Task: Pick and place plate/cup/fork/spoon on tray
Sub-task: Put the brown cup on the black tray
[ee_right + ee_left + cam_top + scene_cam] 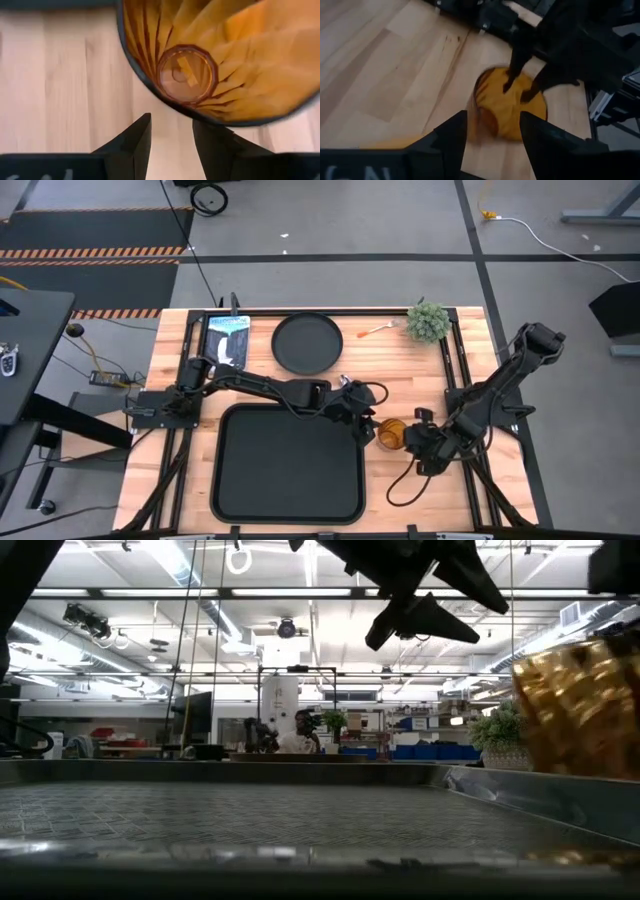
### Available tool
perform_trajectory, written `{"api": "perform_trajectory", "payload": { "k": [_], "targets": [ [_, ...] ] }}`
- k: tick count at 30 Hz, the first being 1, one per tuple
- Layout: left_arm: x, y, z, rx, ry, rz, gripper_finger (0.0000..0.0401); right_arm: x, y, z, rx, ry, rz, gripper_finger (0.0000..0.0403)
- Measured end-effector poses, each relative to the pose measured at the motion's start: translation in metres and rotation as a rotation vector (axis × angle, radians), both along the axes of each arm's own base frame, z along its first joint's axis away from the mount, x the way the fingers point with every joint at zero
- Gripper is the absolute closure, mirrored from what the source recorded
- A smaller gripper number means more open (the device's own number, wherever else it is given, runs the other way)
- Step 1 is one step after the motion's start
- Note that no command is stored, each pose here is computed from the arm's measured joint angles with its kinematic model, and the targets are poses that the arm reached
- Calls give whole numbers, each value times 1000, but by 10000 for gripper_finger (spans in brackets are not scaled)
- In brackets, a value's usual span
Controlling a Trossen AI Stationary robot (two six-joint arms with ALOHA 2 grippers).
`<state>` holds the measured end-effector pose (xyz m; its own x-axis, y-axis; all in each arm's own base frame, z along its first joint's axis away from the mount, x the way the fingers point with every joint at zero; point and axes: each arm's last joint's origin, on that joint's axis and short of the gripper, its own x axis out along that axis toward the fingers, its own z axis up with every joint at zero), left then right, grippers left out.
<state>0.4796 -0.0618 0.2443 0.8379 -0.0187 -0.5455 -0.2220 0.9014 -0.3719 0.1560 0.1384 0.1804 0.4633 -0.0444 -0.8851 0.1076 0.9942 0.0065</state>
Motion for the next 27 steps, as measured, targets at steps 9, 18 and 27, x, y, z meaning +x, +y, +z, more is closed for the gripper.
{"api": "perform_trajectory", "payload": {
  "k": [9, 18, 27],
  "targets": [
    [-1, 0, -1, 30, 12, -20, 209, 7, -1, -2, -18, -12, 35, 252],
    [4, -10, -22, -18, 57, -23, 198, -12, -7, -6, -36, 157, -43, 252],
    [6, -12, -25, -34, 50, -3, 166, -13, -6, -5, -32, 146, -48, 252]
  ]
}}
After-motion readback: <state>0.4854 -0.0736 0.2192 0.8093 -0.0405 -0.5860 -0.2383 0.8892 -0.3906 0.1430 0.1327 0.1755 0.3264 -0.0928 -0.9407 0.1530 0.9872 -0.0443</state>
